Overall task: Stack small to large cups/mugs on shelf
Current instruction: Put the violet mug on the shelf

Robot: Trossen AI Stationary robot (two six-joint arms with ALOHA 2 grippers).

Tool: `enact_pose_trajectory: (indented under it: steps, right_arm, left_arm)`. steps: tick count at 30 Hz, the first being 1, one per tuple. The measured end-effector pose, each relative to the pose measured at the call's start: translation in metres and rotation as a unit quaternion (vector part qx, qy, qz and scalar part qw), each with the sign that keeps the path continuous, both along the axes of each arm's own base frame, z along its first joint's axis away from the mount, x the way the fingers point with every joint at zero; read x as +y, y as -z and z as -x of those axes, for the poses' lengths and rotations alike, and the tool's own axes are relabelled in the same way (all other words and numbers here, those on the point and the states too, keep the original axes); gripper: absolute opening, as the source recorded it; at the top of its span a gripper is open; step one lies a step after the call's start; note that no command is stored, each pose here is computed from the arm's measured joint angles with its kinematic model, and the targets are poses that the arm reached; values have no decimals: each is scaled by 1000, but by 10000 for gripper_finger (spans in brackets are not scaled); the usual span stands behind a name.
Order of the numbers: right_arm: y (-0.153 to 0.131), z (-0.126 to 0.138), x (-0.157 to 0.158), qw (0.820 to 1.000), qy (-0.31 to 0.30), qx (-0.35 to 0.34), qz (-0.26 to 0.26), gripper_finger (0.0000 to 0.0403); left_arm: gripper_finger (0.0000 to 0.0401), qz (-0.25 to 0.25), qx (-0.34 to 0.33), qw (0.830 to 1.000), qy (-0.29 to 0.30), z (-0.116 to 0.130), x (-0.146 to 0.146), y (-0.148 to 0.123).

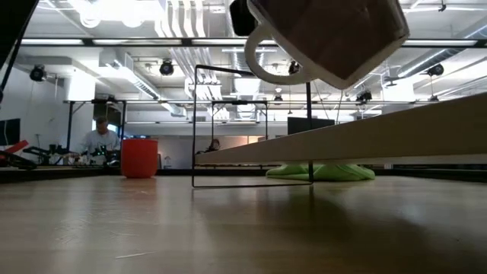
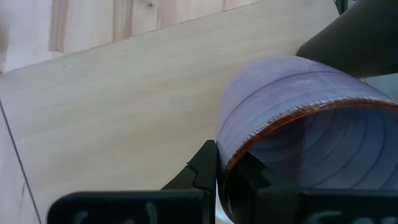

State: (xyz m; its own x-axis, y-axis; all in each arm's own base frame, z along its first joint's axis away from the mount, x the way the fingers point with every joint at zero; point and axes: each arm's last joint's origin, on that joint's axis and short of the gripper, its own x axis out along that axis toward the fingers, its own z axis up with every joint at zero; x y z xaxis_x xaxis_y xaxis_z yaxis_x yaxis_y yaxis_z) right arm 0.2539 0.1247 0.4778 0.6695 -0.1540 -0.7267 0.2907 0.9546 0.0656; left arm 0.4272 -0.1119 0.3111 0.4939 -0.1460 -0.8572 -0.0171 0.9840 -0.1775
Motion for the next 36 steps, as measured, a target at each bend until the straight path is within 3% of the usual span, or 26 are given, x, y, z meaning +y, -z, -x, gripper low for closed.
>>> enact_pose_trajectory:
  steps: [13, 31, 36]
  right_arm:
    - [0, 0, 0, 1000, -10, 2, 8, 72]
    - [0, 0, 0, 1000, -14, 3, 11, 73]
    - [0, 0, 0, 1000, -14, 3, 11, 73]
  left_arm:
    - [0, -8, 23, 1000, -6, -11, -2, 25]
    - [0, -4, 28, 1000, -3, -10, -4, 26]
    - [0, -10, 55, 998, -2, -5, -3, 28]
